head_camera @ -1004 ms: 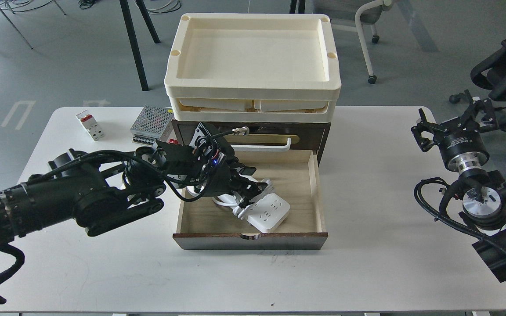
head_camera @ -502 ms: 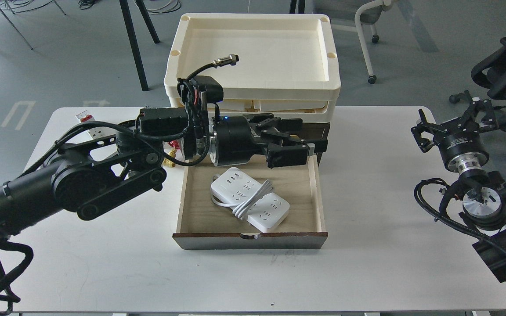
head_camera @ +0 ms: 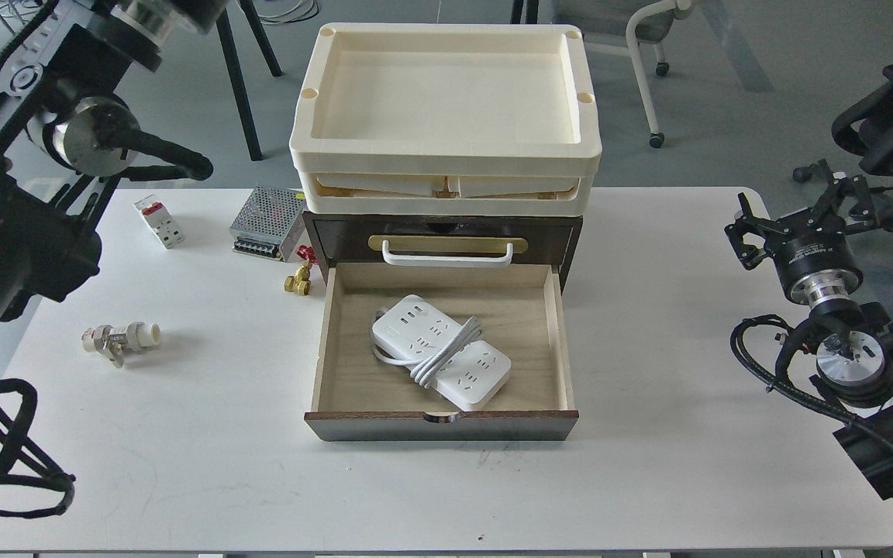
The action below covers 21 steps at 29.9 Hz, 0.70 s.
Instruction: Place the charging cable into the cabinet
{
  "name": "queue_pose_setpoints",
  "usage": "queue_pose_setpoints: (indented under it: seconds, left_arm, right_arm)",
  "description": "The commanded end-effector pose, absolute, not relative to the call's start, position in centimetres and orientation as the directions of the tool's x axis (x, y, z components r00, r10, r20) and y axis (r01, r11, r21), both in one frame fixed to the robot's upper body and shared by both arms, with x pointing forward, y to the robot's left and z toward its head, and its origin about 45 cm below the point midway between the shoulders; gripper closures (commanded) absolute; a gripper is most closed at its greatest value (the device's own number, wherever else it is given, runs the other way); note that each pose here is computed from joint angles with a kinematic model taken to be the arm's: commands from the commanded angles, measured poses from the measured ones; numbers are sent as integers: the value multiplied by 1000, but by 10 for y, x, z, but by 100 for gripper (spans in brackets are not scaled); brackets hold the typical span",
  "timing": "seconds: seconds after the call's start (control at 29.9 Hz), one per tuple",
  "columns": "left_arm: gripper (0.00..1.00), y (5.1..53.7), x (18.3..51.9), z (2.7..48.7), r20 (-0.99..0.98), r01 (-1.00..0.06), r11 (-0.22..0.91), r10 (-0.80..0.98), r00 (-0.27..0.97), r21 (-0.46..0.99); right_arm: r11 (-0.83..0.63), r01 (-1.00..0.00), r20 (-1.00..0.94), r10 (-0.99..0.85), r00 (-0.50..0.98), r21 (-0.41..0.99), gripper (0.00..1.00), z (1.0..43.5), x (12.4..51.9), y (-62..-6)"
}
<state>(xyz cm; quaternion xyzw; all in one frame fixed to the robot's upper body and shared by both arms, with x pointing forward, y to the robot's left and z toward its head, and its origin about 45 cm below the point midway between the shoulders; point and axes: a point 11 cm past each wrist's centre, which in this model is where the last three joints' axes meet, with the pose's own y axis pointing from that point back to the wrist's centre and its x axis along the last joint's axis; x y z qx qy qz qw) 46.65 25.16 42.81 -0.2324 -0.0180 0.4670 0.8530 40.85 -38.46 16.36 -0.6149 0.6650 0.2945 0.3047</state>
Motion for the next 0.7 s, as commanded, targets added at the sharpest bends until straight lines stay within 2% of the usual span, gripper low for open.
queue_pose_setpoints:
  seconds: [0.0,0.07,0.23,0.4,0.67]
  left_arm:
    - [1,328,489,385,-403,-909,261,831,383,-326]
    - [1,350,493,362,-455,-937,208,830,322,-282]
    - [1,385,484,320,-553,-960,144,792,258,-242]
    - [1,434,455,254,-734,-988,-28,672,95,-153]
    - [1,476,422,183,-767,-977,-210,623,-152,23]
  right_arm:
    - [72,-997,-767,-639,-57,15,0,165,409,-385]
    - [71,-997,-768,-639,-56,13,0,165,410,-385]
    - [73,-997,-769,-637,-58,15,0,165,410,-385]
    - [83,-996,-772,-632,-60,10,0,168,411,-388]
    - [87,-996,-776,-627,-67,15,0,167,411,-389]
